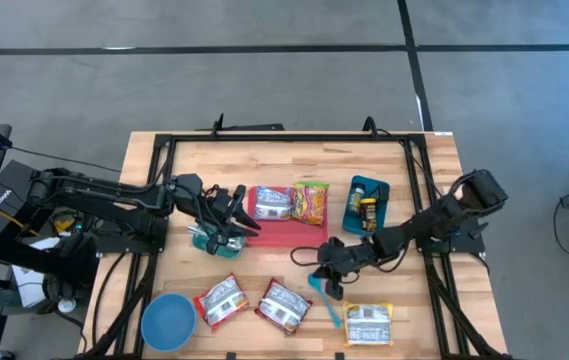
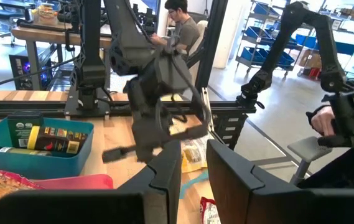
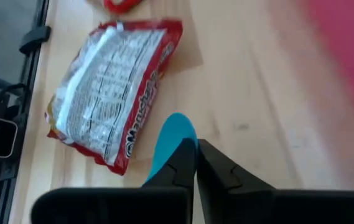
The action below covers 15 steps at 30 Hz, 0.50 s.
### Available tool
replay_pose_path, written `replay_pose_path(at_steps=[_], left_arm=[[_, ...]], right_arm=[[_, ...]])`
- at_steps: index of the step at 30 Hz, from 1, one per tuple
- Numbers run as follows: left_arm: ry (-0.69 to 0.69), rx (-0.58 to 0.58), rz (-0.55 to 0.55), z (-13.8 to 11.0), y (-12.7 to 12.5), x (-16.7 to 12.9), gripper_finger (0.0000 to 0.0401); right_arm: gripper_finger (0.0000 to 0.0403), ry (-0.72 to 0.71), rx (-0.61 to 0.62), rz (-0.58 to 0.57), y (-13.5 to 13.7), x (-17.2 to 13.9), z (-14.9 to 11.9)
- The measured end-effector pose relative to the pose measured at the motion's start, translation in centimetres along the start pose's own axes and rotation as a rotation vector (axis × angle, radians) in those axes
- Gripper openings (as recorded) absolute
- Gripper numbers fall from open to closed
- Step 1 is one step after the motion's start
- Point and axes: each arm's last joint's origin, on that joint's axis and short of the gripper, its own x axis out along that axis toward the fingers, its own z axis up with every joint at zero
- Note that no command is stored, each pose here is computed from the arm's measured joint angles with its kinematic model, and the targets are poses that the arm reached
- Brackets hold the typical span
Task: Pick & Place Food Item
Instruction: Put the blue spoon into the green bin
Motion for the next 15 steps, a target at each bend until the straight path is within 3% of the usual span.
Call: replay_pose_path(at_steps=[9,15], left_arm=[[0.001,0.004,0.0,0.0,0.0,0.0,0.0072],[0.001,0.007,0.0,0.0,0.0,0.0,0.0072]], right_arm=[[0.0,-0.19,-0.119,-0.023,1.0,-4.4,2.5],[0.0,-0.343,-0.184,-0.113,1.2,-7.1,3.9]])
